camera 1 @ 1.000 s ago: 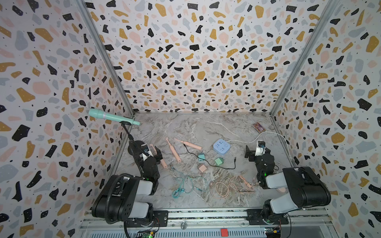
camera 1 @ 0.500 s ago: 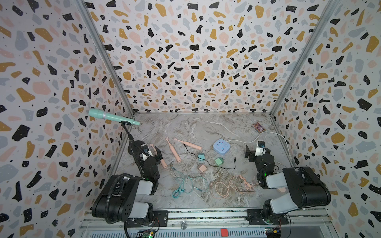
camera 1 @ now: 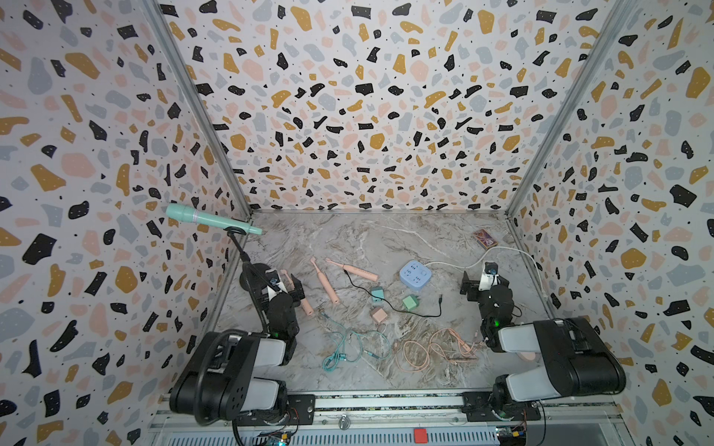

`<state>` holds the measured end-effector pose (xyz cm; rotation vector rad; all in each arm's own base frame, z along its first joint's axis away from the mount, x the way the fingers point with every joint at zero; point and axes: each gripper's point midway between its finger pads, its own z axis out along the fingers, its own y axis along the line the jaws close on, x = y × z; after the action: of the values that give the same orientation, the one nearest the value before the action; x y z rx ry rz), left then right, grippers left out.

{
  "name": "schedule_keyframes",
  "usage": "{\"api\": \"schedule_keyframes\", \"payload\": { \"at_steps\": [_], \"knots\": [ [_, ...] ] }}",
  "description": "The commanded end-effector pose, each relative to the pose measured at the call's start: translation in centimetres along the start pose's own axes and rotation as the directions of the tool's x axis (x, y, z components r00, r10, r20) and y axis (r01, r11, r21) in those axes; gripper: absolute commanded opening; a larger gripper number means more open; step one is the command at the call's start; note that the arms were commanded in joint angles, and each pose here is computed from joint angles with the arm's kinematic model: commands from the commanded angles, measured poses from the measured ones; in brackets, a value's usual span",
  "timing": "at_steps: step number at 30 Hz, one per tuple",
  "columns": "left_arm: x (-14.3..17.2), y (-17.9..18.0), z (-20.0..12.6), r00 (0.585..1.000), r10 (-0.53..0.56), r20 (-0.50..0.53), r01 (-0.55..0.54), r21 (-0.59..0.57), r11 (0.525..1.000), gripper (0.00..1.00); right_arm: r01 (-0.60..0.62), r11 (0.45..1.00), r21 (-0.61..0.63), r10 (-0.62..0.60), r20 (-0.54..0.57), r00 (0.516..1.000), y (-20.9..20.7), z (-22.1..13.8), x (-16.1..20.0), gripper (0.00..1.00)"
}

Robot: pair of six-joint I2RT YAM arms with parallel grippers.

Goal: Charge the electric toothbrush
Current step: Pick up the charging cable from the center of the board.

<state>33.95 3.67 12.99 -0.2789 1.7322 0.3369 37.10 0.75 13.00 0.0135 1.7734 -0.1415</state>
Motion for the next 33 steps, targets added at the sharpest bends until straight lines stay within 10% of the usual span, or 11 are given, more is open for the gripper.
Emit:
{"api": "schedule_keyframes", "payload": {
  "at_steps": [1, 3, 7, 10, 13, 21, 33],
  "knots": [
    [-6.8, -1.0, 0.3, 0.994, -0.094, 0.048, 0.093, 0.018, 0.996, 0.99, -0.1, 0.995, 0.016, 0.099, 0.052, 0.994, 0.0, -0.2, -7.4, 0.99],
    [-10.2, -1.4, -0.9, 0.969, -0.228, 0.095, 0.219, 0.095, 0.971, 0.99, -0.258, 0.964, -0.068, 0.263, 0.078, 0.962, 0.8, -1.2, -11.4, 0.99],
    [-15.3, -0.8, -4.5, 0.782, -0.599, 0.171, 0.544, 0.281, 0.79, 1.0, -0.73, 0.684, 0.011, 0.729, -0.054, 0.682, -1.6, -3.5, -11.5, 0.99],
    [-14.4, 0.3, -5.6, 0.597, -0.802, 0.034, 0.772, 0.248, 0.585, 1.0, -0.692, 0.708, -0.14, 0.683, -0.113, 0.721, 0.6, -4.8, -13.2, 0.99],
    [-13.3, 1.5, -7.1, 0.514, -0.858, -0.005, 0.839, 0.213, 0.501, 1.0, -0.621, 0.773, -0.127, 0.609, -0.124, 0.783, 2.6, -7.0, -12.8, 0.99],
    [-10.7, -1.6, -7.1, 0.651, -0.724, -0.226, 0.758, 0.164, 0.631, 0.99, -0.484, 0.874, -0.036, 0.408, -0.486, 0.773, 5.4, -9.9, -5.2, 0.99],
    [-7.1, -4.8, -7.4, 0.679, -0.61, -0.408, 0.686, 0.057, 0.725, 0.99, -0.455, 0.891, -0.001, 0.319, -0.711, 0.627, 6.7, -13.4, 4.9, 0.92]
  ]
}}
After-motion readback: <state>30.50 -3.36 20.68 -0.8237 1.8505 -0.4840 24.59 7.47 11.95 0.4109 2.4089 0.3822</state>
